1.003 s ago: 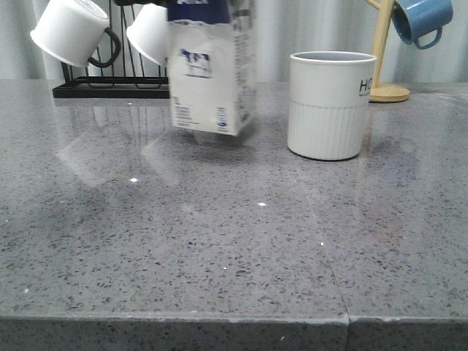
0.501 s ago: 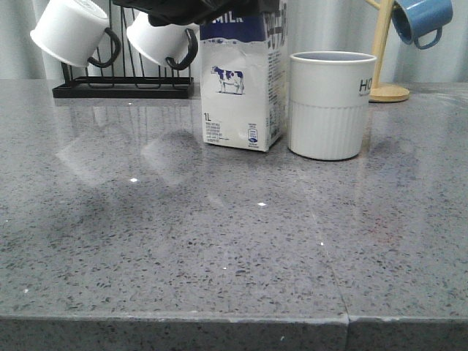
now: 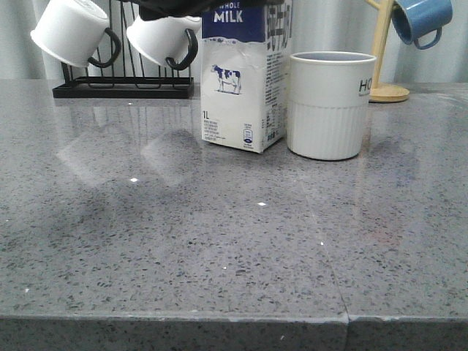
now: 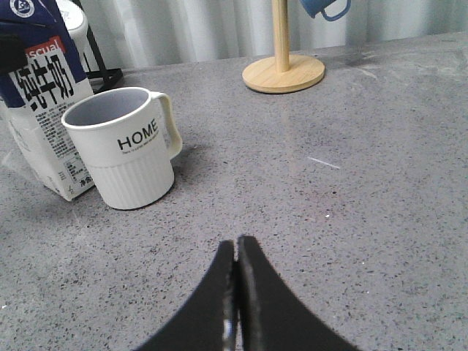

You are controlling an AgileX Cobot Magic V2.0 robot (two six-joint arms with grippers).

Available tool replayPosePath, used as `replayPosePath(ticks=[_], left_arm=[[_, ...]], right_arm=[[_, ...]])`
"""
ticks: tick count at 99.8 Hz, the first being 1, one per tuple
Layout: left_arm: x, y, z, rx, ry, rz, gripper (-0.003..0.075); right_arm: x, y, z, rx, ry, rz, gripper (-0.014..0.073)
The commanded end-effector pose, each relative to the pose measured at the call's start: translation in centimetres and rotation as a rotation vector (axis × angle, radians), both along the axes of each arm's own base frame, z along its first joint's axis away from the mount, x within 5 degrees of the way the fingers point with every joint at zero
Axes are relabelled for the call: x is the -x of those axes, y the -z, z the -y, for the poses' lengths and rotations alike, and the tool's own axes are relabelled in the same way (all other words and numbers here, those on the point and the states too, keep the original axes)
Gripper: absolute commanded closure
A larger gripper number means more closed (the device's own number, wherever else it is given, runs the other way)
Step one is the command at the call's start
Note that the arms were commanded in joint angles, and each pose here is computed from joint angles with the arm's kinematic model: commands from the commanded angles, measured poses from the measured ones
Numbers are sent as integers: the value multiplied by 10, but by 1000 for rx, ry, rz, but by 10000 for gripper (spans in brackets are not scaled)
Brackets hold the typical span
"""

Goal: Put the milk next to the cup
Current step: 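Release the carton and lift the left gripper away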

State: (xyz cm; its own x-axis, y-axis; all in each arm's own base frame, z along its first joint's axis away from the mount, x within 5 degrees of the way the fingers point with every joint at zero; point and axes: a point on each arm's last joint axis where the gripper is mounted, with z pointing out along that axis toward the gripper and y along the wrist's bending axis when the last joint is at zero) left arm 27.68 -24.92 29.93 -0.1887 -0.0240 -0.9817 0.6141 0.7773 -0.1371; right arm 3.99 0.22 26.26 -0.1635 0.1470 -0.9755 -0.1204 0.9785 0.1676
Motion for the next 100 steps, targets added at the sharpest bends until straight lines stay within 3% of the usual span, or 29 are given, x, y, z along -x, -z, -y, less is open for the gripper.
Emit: replayPosePath(ticks=[1, 36, 45, 61, 68, 83, 100], left_arm=[[12, -35, -7, 87, 0, 110, 81], [49, -41, -43, 80, 0, 130, 107], [58, -46, -58, 92, -14, 144, 234], [71, -53, -91, 105, -73, 164, 613], [76, -55, -108, 114, -114, 182, 744], [86, -57, -145, 109, -220, 194, 741], [99, -53, -187, 25, -354, 127, 741]], right_arm=[[0, -15, -1, -2, -12, 97, 661], [0, -15, -1, -2, -12, 97, 661], [0, -15, -1, -2, -12, 97, 661], [0, -15, -1, -2, -12, 97, 661], [0, -15, -1, -2, -12, 97, 661], [0, -15, -1, -2, -12, 97, 661], [0, -15, -1, -2, -12, 97, 661]])
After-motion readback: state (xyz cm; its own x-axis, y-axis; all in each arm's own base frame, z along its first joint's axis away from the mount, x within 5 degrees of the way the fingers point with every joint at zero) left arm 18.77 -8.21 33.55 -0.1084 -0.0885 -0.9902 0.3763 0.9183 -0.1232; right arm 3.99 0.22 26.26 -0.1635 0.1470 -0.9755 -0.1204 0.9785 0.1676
